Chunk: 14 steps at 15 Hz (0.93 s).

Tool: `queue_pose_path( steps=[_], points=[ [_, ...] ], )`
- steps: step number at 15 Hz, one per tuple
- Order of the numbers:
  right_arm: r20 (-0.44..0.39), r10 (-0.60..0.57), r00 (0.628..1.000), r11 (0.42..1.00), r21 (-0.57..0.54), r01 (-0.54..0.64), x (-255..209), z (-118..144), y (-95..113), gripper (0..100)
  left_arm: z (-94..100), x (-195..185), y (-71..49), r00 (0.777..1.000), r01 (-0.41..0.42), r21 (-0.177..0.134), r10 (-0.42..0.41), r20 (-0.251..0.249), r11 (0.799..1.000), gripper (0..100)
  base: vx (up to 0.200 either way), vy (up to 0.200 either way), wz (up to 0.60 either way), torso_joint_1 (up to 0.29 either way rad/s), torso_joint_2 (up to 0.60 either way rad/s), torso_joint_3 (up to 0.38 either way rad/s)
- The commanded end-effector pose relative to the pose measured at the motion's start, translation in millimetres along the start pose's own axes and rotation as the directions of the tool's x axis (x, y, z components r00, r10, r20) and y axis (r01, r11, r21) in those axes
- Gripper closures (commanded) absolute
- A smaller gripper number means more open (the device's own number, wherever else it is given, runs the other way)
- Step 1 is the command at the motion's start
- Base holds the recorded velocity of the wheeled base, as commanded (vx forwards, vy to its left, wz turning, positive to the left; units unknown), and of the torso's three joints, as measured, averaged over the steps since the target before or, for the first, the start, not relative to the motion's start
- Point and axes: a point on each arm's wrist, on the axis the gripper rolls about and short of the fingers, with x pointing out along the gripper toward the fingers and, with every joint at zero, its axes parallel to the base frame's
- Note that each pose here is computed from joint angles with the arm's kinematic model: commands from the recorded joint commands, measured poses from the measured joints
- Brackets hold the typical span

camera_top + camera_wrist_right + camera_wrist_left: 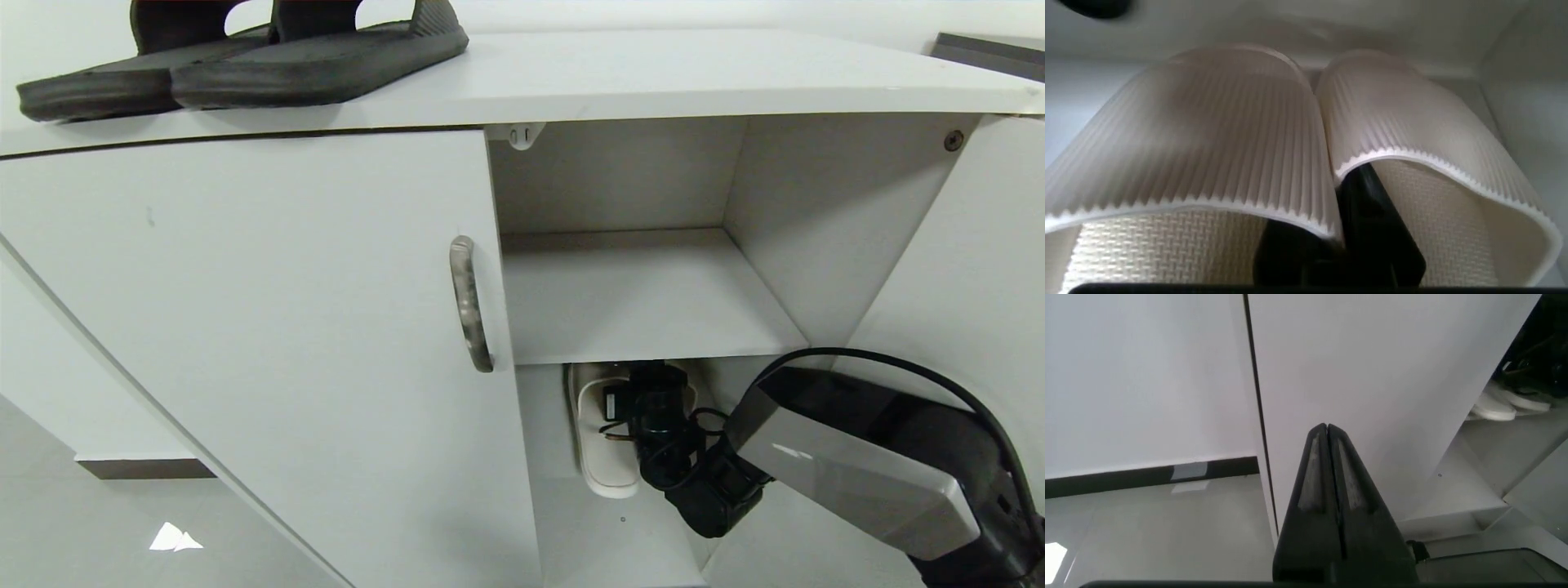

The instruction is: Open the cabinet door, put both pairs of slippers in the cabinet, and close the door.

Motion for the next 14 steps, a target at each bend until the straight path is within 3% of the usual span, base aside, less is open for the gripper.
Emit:
queue_pose_path(
  steps=[1, 8, 9, 14],
  points=[
    [0.006, -0.006, 1.0, 1.0, 0.006, 0.006, 8, -3, 1, 100, 0.0, 0, 0.0, 1.0, 0.0, 0.0, 0.0, -0.001, 1.0, 100, 0.0, 0.0, 0.0, 0.0, 0.0, 0.0],
    [-0.004, -0.012, 1.0, 1.0, 0.001, 0.012, 17, -7, 4, 100, 0.2, 0, 0.1, 1.0, -0.002, -0.002, 0.002, 0.0, 1.0, 100, 0.0, 0.0, 0.0, 0.0, 0.0, 0.0],
    [-0.01, -0.012, 1.0, 1.0, -0.004, 0.012, 18, -9, 5, 0, 0.0, 0, 0.1, 1.0, -0.002, -0.002, 0.002, -0.001, 1.0, 100, 0.0, 0.0, 0.0, 0.0, 0.0, 0.0],
    [-0.01, 0.025, 1.0, 1.0, 0.01, -0.025, -4, 2, -1, 0, 0.0, 0, 0.1, 1.0, -0.002, -0.002, 0.002, -0.001, 1.0, 100, 0.0, 0.0, 0.0, 0.0, 0.0, 0.0]
  ],
)
